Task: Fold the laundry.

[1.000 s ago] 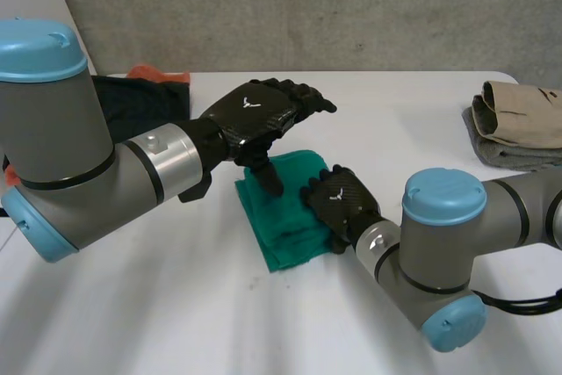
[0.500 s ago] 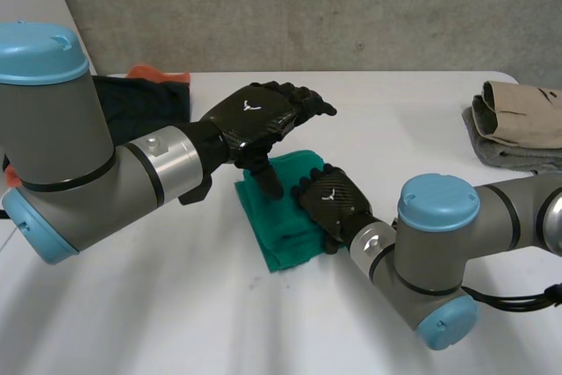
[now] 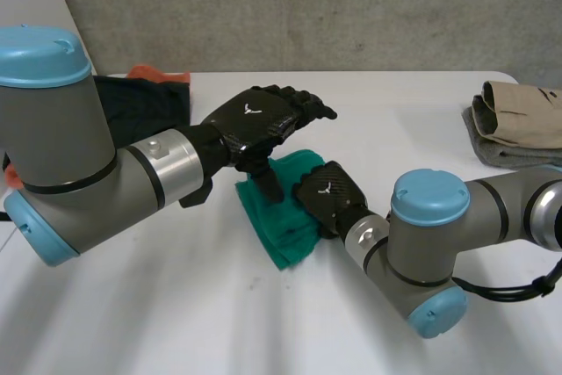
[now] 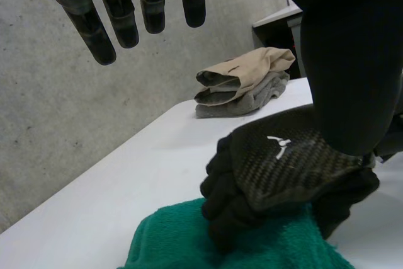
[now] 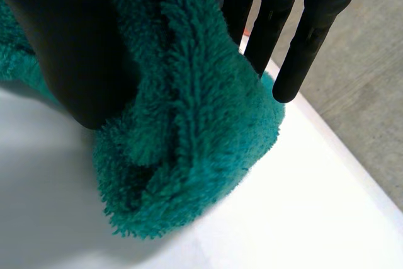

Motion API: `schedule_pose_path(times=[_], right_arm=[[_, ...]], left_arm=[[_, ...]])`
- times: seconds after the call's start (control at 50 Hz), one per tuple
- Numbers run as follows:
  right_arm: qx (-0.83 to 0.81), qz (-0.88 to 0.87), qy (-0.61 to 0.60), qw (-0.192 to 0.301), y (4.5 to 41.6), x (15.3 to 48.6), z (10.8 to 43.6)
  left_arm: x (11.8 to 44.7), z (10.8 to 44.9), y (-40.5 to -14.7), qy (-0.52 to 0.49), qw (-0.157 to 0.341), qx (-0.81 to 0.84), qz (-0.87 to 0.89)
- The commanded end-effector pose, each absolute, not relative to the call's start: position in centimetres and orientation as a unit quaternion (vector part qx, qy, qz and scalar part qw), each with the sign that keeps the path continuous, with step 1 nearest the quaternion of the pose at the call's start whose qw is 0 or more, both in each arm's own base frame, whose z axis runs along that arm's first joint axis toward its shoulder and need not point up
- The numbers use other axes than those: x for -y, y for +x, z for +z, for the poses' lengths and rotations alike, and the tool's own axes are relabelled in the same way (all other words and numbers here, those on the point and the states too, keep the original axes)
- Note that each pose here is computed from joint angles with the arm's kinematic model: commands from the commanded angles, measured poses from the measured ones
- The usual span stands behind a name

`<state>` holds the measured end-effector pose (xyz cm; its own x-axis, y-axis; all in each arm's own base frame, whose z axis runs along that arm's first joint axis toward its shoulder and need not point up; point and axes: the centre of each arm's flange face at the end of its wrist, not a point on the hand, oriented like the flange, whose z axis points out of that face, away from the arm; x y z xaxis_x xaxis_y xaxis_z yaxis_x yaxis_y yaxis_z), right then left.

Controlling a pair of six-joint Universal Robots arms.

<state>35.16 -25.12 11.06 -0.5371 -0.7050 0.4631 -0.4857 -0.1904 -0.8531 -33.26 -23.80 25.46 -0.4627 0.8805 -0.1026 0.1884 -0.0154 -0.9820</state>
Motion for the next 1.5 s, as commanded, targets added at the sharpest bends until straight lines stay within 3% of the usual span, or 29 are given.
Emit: schedule_pose_path(times=[0.02,0.22,0.38,0.6,0.7,0.76,0.82,0.9,0.92,1.0,1.12,1.24,1.4,1.5], right_arm=[[-0.617,-0.629,-0.465,0.091,35.7,25.9,12.0],[-0.622,-0.621,-0.469,0.090,35.9,26.1,10.9],[-0.603,-0.655,-0.448,0.084,36.2,27.9,13.3],[-0.527,-0.788,-0.319,0.012,30.7,38.5,24.3],[-0.485,-0.842,-0.233,-0.031,23.2,44.8,28.6],[-0.477,-0.853,-0.206,-0.045,19.3,47.2,29.4],[-0.487,-0.852,-0.184,-0.056,14.7,50.0,28.1],[-0.510,-0.840,-0.177,-0.053,10.1,52.9,24.6],[-0.525,-0.831,-0.176,-0.048,8.4,53.8,22.5],[-0.568,-0.800,-0.193,-0.021,5.4,54.7,16.5],[-0.609,-0.770,-0.191,-0.014,0.7,54.4,11.9],[-0.610,-0.769,-0.187,-0.025,-1.7,53.9,12.9],[-0.597,-0.775,-0.204,-0.018,-0.7,52.8,16.2],[-0.609,-0.768,-0.198,-0.012,-0.3,51.9,16.7]], left_arm=[[23.8,25.5,-33.2,-0.421,0.301,0.634,0.574],[24.0,25.2,-32.9,-0.419,0.299,0.639,0.571],[24.0,25.4,-32.9,-0.418,0.299,0.638,0.574],[24.3,28.8,-32.8,-0.410,0.291,0.599,0.623],[24.3,29.4,-33.2,-0.402,0.304,0.591,0.630],[24.3,29.7,-33.2,-0.398,0.308,0.589,0.632],[24.2,29.8,-33.2,-0.398,0.310,0.587,0.634],[24.1,29.6,-33.4,-0.400,0.312,0.587,0.631],[24.2,29.4,-33.4,-0.400,0.312,0.588,0.630],[24.3,28.9,-33.5,-0.399,0.312,0.593,0.626],[23.6,28.0,-34.1,-0.407,0.320,0.597,0.613],[23.4,28.1,-34.3,-0.409,0.321,0.595,0.613],[23.0,28.5,-34.4,-0.410,0.325,0.590,0.614],[22.2,28.8,-34.8,-0.416,0.331,0.583,0.614]])
